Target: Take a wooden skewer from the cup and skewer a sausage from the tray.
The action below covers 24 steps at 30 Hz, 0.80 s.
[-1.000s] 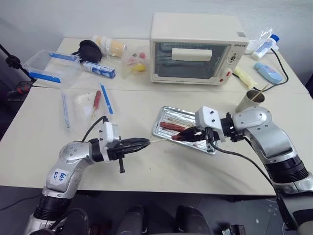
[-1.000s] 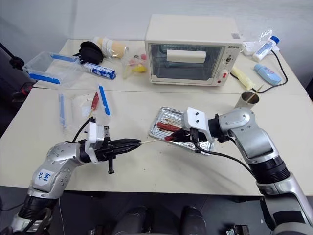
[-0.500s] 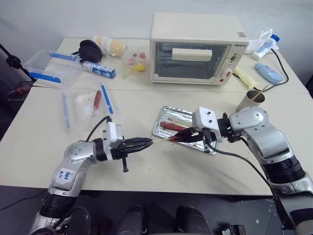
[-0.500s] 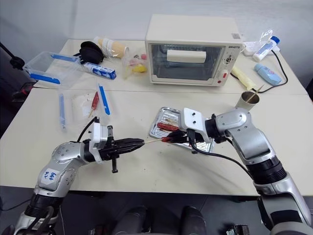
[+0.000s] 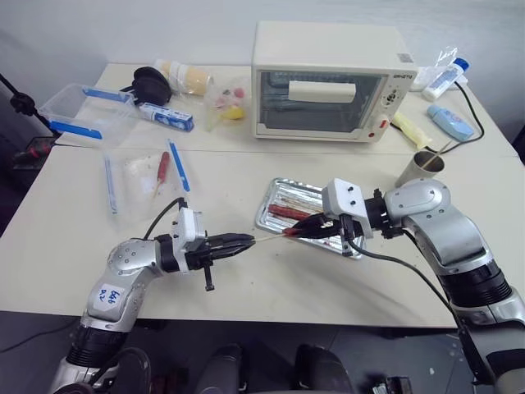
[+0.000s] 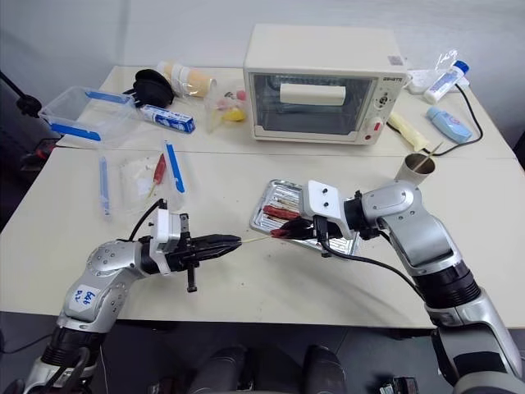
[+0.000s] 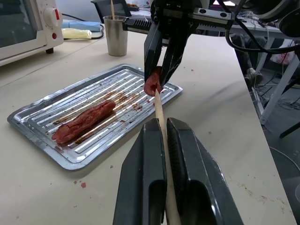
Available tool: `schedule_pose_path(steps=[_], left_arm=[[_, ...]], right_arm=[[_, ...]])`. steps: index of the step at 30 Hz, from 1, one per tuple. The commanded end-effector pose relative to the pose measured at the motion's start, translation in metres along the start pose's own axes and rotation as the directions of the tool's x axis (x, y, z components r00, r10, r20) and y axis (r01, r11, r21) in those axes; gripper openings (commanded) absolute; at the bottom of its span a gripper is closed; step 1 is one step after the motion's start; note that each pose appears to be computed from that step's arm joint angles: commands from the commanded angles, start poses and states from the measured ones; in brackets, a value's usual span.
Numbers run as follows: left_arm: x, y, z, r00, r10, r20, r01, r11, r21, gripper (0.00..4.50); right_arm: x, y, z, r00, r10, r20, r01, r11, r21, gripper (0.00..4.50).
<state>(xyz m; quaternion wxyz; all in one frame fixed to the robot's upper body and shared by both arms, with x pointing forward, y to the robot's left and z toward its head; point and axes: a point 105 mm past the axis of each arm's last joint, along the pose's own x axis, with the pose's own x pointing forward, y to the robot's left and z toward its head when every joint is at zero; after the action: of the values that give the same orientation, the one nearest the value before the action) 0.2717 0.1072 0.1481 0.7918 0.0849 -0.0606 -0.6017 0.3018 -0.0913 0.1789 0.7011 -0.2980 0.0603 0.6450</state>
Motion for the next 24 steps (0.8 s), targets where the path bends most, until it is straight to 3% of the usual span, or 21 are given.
schedule_pose_path(steps=[1,15,24], left_arm=[[0.003,-0.001,0.003,1.0,-0.008,0.01,0.008,1.0,0.018,0.0],[0.012,-0.002,0.003,0.997,-0.075,0.015,0.075,0.997,0.018,0.0],[0.032,-0.006,0.005,0.987,-0.155,0.039,0.155,0.988,0.022,0.0]], right_arm=[[-0.004,0.0,0.015,0.999,-0.001,0.034,0.003,0.999,-0.05,0.26],[0.003,0.008,0.018,0.997,0.074,0.006,-0.073,0.99,-0.121,0.26],[0.018,0.012,0.035,0.99,0.135,0.047,-0.127,0.979,-0.159,0.26]])
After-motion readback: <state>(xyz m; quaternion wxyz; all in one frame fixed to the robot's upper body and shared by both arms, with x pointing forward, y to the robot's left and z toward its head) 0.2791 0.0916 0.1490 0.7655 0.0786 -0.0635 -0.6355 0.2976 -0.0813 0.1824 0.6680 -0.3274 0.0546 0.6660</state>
